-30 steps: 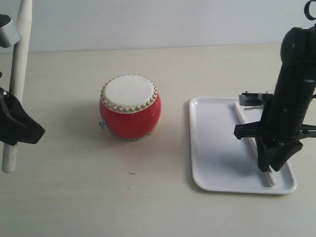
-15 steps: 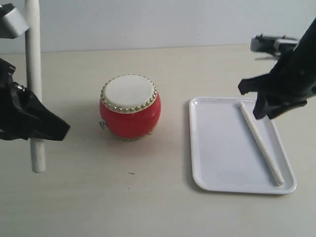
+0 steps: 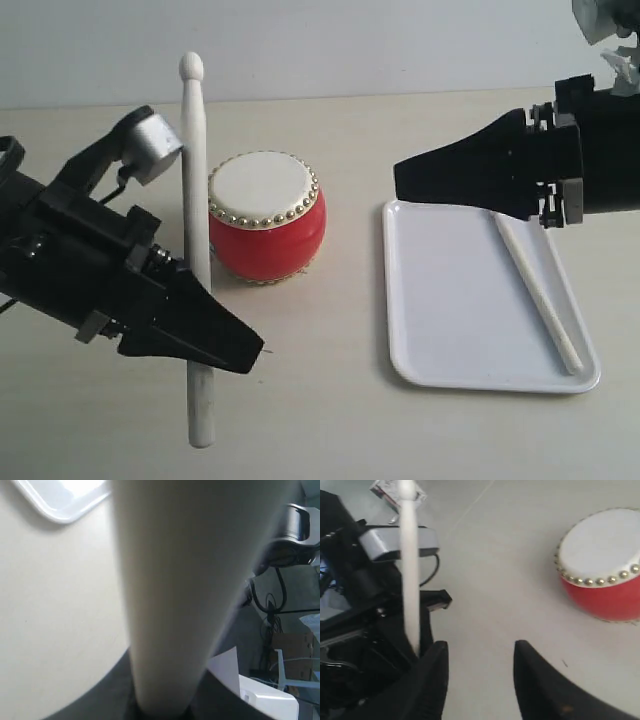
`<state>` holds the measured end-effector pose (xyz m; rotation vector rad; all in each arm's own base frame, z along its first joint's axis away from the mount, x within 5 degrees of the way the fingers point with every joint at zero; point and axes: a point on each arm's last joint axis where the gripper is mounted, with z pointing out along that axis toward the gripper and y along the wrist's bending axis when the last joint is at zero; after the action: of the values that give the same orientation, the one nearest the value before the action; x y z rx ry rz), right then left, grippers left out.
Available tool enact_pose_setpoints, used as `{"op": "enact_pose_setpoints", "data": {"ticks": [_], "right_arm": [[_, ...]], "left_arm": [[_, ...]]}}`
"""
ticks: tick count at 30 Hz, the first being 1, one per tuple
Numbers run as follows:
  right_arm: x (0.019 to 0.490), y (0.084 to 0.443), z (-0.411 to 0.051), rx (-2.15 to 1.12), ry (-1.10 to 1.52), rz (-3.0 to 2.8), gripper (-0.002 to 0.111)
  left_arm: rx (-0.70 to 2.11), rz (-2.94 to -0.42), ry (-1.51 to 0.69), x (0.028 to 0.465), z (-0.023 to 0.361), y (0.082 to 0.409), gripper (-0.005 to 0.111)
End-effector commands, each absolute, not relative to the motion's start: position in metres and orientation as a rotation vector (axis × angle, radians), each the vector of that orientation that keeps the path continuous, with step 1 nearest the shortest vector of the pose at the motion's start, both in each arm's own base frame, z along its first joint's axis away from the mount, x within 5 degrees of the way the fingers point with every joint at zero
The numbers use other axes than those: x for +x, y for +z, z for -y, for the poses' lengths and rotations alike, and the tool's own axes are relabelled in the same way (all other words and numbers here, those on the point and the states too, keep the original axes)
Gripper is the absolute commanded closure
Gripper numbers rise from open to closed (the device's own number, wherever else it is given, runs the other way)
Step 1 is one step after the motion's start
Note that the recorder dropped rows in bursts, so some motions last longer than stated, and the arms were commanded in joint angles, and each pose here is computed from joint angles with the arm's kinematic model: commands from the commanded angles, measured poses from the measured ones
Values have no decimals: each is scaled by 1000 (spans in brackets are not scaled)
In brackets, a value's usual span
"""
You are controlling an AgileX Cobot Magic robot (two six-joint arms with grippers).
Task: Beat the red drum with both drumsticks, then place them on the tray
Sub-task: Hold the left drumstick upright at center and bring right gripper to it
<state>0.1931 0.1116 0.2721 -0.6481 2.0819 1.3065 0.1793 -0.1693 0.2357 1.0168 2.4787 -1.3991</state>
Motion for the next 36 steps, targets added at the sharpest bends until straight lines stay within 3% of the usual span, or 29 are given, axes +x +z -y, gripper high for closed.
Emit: {"op": "enact_pose_setpoints", "data": {"ticks": [1,6,15,36], "right_arm": [[193,272,-123,-699,1427,-1986,60],[191,254,-162,-792,1407,-2027,52],[198,247,-206,-938,1468,-1997,51],[213,239,-218,-875,1533,-2014,52]], "left_arm": [[1068,-2479,-1451,182,173,223,107],[1114,-2419,-1478,185,176,218,107],[1245,-2364,-1446,183,174,215,107],[1262,-2328,-1442,184,175,216,107]]}}
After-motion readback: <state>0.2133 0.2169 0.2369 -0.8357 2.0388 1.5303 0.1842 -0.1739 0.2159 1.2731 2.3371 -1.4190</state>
